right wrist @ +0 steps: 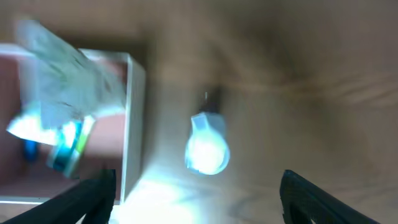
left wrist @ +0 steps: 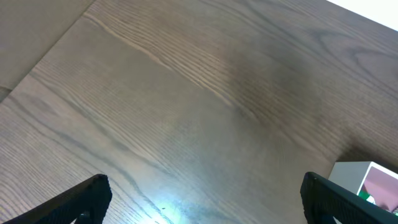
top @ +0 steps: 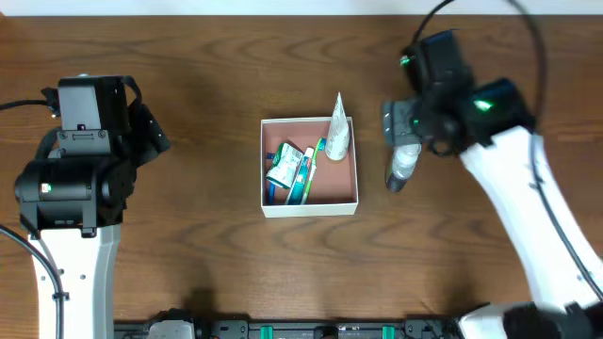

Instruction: Pack container

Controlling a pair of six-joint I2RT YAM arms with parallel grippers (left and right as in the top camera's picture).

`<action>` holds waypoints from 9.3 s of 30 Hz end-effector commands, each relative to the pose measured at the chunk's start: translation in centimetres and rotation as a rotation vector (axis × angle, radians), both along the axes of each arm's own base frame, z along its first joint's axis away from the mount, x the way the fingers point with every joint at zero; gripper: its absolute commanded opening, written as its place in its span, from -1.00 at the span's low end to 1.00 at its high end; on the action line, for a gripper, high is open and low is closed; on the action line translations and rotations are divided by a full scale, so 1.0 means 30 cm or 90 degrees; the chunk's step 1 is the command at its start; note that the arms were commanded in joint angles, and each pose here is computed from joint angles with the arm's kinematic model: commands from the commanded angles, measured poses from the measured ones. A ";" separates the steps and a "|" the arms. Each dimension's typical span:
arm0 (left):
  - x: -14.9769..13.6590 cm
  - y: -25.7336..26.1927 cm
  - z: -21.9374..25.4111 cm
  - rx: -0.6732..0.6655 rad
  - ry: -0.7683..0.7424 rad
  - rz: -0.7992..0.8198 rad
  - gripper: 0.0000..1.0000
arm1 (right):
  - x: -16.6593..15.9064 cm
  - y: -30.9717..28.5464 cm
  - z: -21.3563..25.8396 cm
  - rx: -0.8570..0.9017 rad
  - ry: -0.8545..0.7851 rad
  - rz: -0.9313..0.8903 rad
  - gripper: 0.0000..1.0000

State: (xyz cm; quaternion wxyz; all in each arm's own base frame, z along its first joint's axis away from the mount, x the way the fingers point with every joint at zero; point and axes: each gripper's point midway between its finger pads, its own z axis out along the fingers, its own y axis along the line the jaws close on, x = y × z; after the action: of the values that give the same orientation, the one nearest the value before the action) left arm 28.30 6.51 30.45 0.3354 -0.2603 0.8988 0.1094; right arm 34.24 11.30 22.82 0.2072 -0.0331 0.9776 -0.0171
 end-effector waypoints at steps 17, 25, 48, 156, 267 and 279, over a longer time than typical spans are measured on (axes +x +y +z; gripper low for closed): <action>-0.001 0.013 0.006 0.007 0.000 0.008 0.96 | -0.005 -0.029 -0.327 0.011 0.135 -0.052 0.40; -0.001 0.013 0.006 0.007 0.000 0.008 0.96 | -0.018 -0.029 -0.389 0.013 0.144 -0.057 0.40; -0.001 0.013 0.006 0.007 0.000 0.008 0.96 | -0.004 -0.071 -0.356 0.024 0.103 -0.094 -0.35; 0.000 0.013 0.006 0.007 0.001 0.008 0.96 | -0.385 -0.442 -0.049 0.073 -0.350 -0.211 0.99; -0.410 -0.083 -0.806 -0.097 -0.076 -0.048 0.96 | -0.495 -0.403 -0.469 0.121 -0.381 -0.177 0.98; -0.414 -0.085 -0.840 -0.096 -0.081 -0.051 0.96 | -0.495 -0.402 -0.469 0.121 -0.381 -0.177 0.99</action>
State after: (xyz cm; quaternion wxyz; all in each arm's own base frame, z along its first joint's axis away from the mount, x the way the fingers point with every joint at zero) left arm 16.21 4.09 6.07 0.3842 -0.2613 0.8855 0.0093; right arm 19.42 -0.66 8.91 0.4827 0.1288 0.8653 0.0406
